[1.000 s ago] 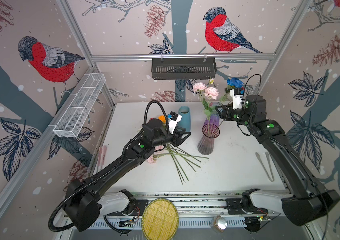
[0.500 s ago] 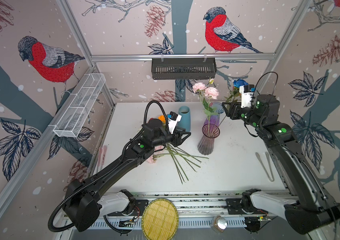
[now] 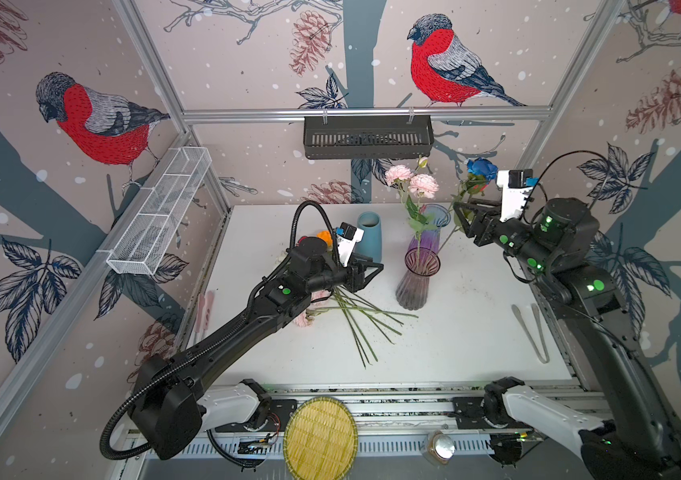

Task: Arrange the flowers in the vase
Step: 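Lower the blue rose into the pink vase and open the right gripper, then withdraw the right gripper while the left gripper reaches down to the flower bunch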

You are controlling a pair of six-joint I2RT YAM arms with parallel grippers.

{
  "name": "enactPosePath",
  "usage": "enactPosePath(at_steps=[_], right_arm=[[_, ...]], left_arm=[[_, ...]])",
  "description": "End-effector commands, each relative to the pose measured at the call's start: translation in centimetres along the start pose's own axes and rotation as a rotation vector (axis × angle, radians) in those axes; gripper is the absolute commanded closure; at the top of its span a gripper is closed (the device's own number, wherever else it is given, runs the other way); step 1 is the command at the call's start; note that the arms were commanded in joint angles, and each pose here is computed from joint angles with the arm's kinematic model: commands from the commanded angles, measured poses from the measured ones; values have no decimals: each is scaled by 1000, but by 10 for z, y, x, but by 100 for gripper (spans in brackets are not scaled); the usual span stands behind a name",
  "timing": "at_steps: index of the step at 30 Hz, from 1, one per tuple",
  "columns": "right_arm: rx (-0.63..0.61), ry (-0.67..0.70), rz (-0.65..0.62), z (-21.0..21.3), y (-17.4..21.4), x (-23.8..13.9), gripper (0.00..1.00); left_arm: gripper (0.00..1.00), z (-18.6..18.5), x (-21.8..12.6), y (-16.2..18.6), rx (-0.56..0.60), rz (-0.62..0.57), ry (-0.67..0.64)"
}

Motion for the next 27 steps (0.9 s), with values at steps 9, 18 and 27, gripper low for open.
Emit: enactPosePath(at_steps=[9, 18, 27], right_arm=[[-125, -446, 270, 112, 64, 46, 48], [-143, -544, 467, 161, 130, 70, 48], [-169, -518, 571, 163, 167, 77, 48]], left_arm=[[55, 14, 0, -8, -55, -57, -99], [55, 57, -61, -11, -171, -229, -296], [57, 108, -80, 60, -531, -220, -304]])
Point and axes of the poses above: each gripper's point midway between its finger pads, its own x axis out along the fingers, its own z axis along the line the jaws close on, y = z × x, the point moved 5 cm from there along -x, back along the fingers, and after that the axes turned 7 degrees about -x, right-handed, at the moved point
